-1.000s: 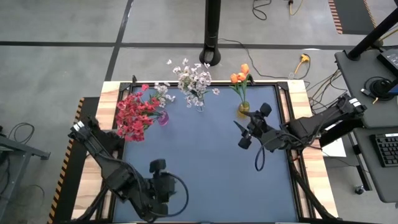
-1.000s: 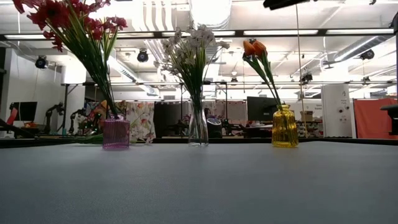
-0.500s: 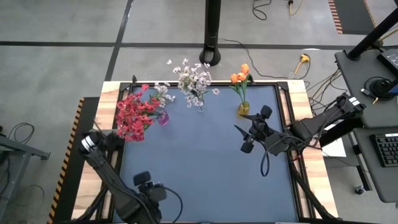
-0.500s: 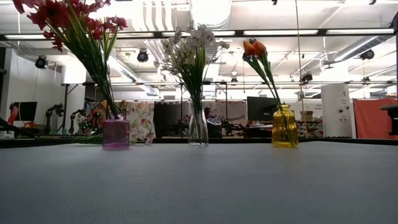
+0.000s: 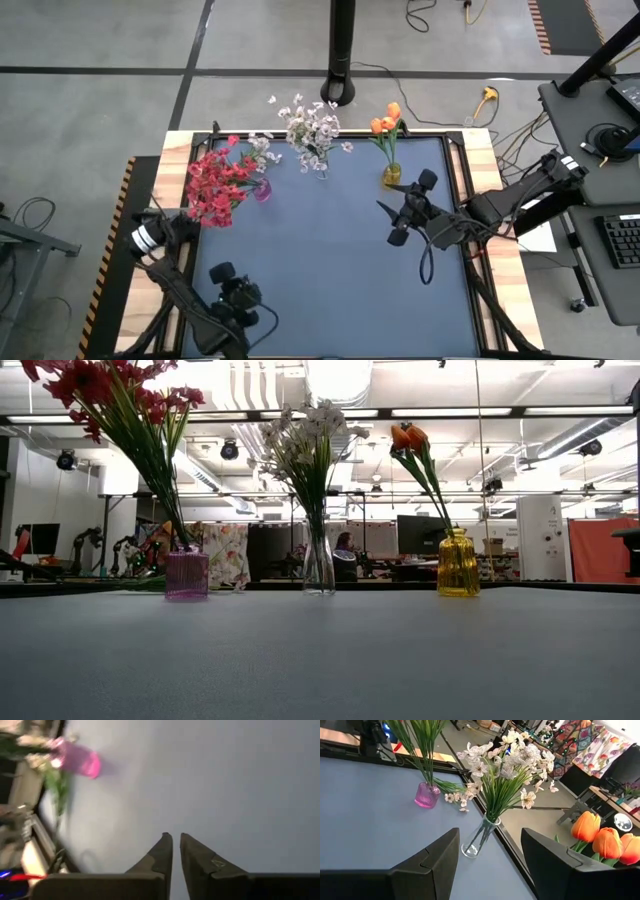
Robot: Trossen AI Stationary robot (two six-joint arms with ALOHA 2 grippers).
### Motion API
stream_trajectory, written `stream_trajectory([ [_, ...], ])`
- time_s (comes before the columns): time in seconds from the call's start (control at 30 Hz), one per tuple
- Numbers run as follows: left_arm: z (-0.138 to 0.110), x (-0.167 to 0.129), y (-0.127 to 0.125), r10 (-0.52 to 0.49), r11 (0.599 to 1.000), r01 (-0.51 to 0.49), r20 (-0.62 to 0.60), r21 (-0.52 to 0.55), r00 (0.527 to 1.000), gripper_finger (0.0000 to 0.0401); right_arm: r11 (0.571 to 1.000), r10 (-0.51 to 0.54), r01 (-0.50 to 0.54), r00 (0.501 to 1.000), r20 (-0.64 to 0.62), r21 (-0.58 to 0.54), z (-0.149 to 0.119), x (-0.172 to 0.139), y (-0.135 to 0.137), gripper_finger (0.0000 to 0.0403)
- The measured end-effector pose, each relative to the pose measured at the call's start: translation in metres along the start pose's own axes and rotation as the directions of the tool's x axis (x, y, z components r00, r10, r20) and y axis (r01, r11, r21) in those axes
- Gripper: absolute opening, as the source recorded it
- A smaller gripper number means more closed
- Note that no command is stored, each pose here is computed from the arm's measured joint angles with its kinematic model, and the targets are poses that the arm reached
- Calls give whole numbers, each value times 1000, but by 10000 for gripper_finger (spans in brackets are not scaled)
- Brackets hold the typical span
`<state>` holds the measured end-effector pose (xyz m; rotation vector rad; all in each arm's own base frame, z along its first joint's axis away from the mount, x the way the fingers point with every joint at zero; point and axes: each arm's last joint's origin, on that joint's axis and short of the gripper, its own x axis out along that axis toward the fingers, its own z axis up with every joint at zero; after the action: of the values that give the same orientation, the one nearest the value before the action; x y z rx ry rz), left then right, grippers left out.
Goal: Sort flowers into vase by color
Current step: Adjust the purple vase
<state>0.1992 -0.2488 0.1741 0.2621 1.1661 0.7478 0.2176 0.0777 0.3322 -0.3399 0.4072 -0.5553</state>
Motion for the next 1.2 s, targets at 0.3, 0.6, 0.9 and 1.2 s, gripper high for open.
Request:
stream_trajectory([
  [0.3, -28, 58, 23, 183, 983, -183, -18, -19, 983, 0, 1000, -1, 1, 1000, -15, -27, -3, 0, 0, 206],
  [0.6, -27, 95, 45, 280, 960, -277, -80, 42, 957, 0, 1000, -6, 6, 1000, -18, -27, -4, 1, 0, 206],
  [0.9, -20, 115, 50, 212, 976, -203, -112, 83, 971, 0, 1000, -14, 14, 1000, -16, -24, -4, 1, 0, 206],
  [1.2, -23, 124, 58, 174, 959, -126, -177, 254, 969, 0, 1000, -15, 15, 1000, 10, 14, 0, 1, 0, 206],
])
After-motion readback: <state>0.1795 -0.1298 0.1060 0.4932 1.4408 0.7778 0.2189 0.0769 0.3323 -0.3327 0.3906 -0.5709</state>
